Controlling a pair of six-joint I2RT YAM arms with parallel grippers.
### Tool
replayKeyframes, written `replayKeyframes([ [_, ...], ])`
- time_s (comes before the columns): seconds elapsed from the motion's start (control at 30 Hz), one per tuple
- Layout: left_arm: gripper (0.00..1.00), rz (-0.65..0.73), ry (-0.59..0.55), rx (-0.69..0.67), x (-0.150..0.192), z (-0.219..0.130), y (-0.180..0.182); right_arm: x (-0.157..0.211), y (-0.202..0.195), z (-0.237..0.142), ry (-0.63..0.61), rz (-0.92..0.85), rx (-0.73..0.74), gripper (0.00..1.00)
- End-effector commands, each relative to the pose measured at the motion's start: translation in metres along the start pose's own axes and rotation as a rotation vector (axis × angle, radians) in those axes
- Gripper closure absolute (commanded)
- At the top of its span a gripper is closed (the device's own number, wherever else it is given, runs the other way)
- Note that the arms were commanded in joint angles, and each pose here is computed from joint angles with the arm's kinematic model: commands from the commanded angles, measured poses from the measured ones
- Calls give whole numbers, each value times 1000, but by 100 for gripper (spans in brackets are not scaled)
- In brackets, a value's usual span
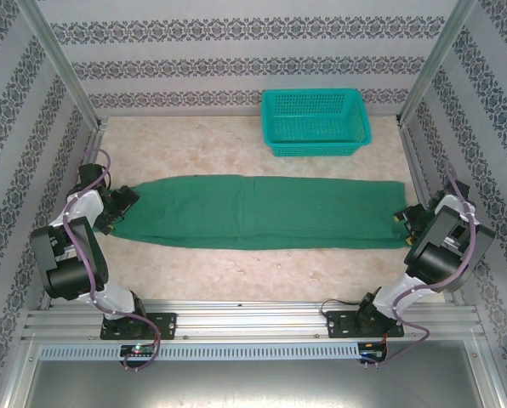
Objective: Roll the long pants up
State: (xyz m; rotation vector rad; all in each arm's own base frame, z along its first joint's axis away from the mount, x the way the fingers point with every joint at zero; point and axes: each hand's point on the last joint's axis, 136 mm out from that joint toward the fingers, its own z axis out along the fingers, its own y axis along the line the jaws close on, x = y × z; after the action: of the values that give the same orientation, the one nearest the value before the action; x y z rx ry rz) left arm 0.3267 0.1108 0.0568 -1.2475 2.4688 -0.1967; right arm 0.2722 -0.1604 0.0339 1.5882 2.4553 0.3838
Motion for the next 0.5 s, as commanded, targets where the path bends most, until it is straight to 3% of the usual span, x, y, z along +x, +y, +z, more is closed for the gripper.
replayKeyframes([
  [0.0,0,18,-14,-1,-8,3,-6,12,-2,0,28,-26,12,38],
  [0.07,1,18,-9,7,-8,4,-8,11,1,-1,30,-41,11,39],
  [0.1,1,18,-7,7,-8,5,-8,11,0,0,35,-42,17,45],
  [0.13,2,17,-5,6,-8,6,-8,11,0,2,38,-41,16,68],
  [0.17,2,16,-5,-1,-8,7,-7,10,-1,3,36,-38,21,100],
  [0.3,7,-13,-18,-38,-11,8,3,4,-12,-2,-11,-30,82,100],
  [0.47,35,-109,-59,-7,-22,3,17,-6,-12,-23,-86,-27,80,100],
])
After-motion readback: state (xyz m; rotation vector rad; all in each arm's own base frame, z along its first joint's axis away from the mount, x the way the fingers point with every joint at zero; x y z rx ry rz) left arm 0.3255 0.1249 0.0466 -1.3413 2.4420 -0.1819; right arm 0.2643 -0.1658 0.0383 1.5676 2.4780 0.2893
